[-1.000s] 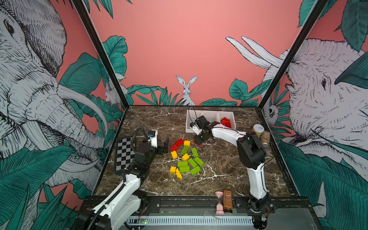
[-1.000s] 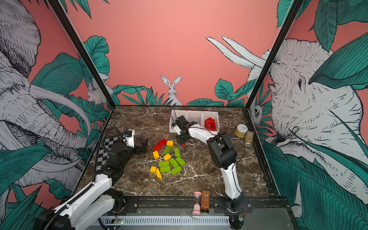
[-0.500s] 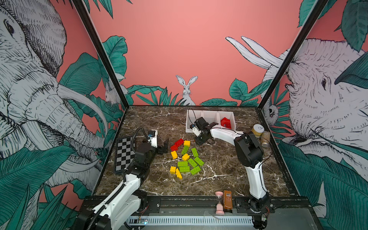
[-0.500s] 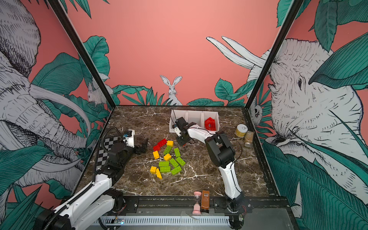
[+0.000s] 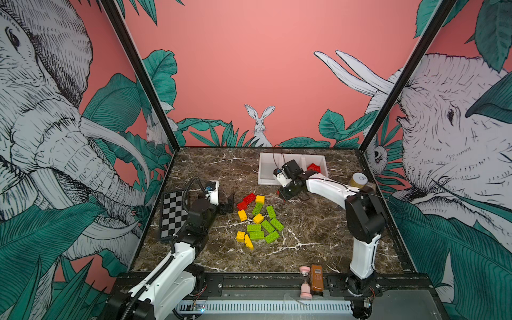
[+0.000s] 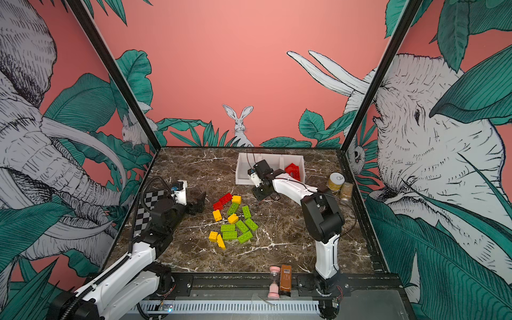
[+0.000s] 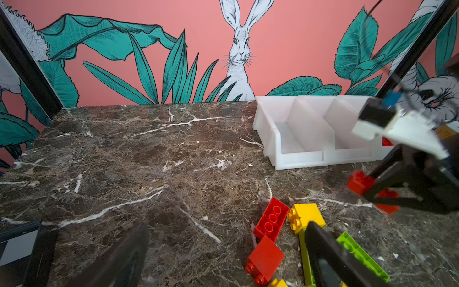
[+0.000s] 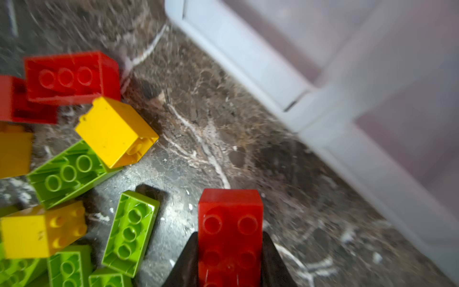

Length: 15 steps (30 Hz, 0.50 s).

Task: Sort the legos into containers by color
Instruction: Pick up the lego from the center of the table, then place the lego in the container.

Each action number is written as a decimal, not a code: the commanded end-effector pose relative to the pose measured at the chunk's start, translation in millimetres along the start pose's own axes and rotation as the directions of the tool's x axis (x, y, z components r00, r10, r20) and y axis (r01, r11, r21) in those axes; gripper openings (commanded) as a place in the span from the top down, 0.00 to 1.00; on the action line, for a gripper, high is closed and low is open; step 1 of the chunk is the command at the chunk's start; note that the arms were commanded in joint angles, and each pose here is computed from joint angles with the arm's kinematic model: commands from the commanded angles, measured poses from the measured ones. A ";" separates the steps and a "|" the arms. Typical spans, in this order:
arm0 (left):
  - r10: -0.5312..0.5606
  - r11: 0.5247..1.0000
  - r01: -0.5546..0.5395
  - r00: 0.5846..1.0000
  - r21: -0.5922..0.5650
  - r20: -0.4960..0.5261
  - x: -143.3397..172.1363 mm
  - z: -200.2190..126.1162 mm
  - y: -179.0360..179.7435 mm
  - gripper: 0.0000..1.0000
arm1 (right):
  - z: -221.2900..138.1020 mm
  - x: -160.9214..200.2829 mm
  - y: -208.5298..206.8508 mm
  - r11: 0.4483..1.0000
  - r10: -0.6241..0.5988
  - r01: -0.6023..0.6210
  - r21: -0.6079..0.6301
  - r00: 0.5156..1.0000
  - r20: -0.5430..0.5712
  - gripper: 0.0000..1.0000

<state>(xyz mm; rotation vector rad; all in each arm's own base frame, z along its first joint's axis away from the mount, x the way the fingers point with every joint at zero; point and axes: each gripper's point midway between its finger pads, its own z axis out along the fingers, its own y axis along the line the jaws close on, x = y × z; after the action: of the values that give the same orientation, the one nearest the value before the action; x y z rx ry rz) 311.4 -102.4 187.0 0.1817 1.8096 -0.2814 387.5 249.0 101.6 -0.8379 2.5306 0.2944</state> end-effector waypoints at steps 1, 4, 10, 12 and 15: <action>0.006 1.000 -0.006 1.000 0.004 0.013 -1.5 -2.7 -0.9 0.02 | -44.6 -15.3 -27.7 0.997 0.072 -0.074 0.015 0.993 0.098 0.82; 0.007 1.000 -0.007 1.000 0.003 0.014 -2.1 -2.6 -1.0 0.02 | -67.4 -16.8 -57.5 0.990 0.123 -0.130 0.047 0.983 0.139 0.83; 0.006 1.000 -0.006 1.000 0.006 0.011 -1.1 -1.9 -1.3 0.02 | -91.2 -21.9 -119.2 0.963 0.220 -0.246 0.114 0.955 0.201 0.84; 0.006 1.000 -0.006 1.000 0.005 0.011 -1.1 -1.9 -1.2 0.02 | -92.7 -26.3 -136.4 0.951 0.253 -0.284 0.122 0.942 0.222 0.84; 0.007 1.000 -0.007 1.000 0.007 0.010 -0.8 -1.5 -1.5 0.01 | -90.9 -34.5 -160.1 0.934 0.292 -0.330 0.135 0.925 0.243 0.84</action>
<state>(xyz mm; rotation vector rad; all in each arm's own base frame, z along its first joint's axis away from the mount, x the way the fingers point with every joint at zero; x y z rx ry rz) 311.4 -102.5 187.0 0.1820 1.8096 -0.2818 460.9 114.8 184.4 -0.3672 2.4417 0.2288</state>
